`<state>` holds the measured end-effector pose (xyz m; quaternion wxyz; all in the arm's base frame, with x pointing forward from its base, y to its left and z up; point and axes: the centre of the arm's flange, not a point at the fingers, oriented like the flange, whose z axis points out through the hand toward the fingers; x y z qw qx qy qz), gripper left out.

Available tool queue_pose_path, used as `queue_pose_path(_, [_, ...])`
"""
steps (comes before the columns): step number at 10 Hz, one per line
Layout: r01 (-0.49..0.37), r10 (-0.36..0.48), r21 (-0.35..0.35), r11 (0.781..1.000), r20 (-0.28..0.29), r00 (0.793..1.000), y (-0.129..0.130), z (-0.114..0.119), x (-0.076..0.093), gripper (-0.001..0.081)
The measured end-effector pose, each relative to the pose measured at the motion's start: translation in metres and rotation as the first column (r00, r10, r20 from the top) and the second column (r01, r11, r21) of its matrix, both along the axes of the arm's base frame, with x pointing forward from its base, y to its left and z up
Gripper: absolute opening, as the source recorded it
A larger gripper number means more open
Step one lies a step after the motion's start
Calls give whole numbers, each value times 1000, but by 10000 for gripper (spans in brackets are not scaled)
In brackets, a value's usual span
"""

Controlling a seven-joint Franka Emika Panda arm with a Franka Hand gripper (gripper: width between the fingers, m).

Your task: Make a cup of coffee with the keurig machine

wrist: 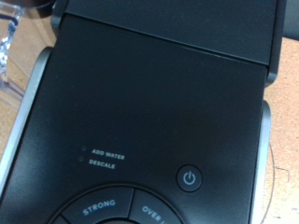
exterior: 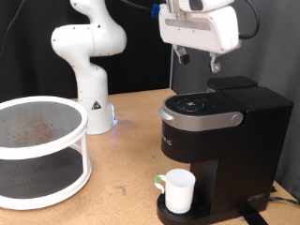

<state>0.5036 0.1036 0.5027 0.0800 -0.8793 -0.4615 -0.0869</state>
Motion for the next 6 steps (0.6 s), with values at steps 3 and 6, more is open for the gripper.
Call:
queue_pose_path(3, [-11,14,26,1000,-120,993,-6,-9,13,803])
queue_pose_path(6, [-42,46,21,999,-201,978,-11,-26,14,703])
